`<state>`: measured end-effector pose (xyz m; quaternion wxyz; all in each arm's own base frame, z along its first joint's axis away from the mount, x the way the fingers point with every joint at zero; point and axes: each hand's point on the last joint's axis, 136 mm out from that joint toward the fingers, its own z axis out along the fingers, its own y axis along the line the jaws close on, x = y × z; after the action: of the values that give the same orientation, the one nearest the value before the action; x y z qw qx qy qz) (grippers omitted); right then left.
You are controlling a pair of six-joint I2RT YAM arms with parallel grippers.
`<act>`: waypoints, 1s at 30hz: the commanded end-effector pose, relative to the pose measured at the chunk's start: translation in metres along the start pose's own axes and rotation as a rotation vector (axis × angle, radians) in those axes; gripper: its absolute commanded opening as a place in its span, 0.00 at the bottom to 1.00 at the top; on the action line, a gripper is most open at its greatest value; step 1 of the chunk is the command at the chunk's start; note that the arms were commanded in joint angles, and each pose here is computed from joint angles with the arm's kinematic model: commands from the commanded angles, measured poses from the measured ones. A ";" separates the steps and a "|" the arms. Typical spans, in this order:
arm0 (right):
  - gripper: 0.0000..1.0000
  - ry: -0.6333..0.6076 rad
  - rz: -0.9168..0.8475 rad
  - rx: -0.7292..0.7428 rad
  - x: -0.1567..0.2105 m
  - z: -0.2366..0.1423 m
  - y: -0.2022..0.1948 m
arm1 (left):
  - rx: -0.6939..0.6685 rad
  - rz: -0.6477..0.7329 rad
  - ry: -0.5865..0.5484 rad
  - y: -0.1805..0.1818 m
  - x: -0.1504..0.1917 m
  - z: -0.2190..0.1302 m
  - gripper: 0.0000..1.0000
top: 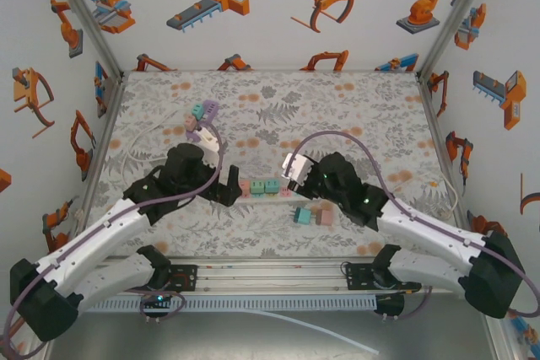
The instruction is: Pull the plug off the socket
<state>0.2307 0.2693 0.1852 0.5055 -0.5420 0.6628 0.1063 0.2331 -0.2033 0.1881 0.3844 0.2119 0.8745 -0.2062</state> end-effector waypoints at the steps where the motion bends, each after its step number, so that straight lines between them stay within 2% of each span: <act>1: 0.45 -0.128 -0.107 -0.201 -0.029 0.005 0.021 | -0.115 -0.175 0.039 0.029 0.003 0.000 0.96; 7: 0.45 -0.133 -0.130 -0.356 -0.030 0.030 0.038 | -0.209 -0.327 0.090 0.065 0.018 0.013 0.95; 11: 0.45 -0.132 -0.120 -0.395 -0.029 0.052 0.041 | -0.225 -0.367 0.121 0.074 0.024 0.026 0.90; 18: 0.44 -0.100 -0.092 -0.447 -0.017 0.079 0.048 | -0.219 -0.384 0.169 0.077 0.032 0.050 0.81; 30: 0.38 -0.005 -0.068 -0.479 0.010 0.094 0.055 | -0.222 -0.394 0.270 0.081 0.060 0.078 0.67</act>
<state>0.2348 0.3451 0.1079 0.3687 -0.6639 0.6043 0.2410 0.2838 -0.1599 0.0826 0.2433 0.0211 0.9603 -0.1352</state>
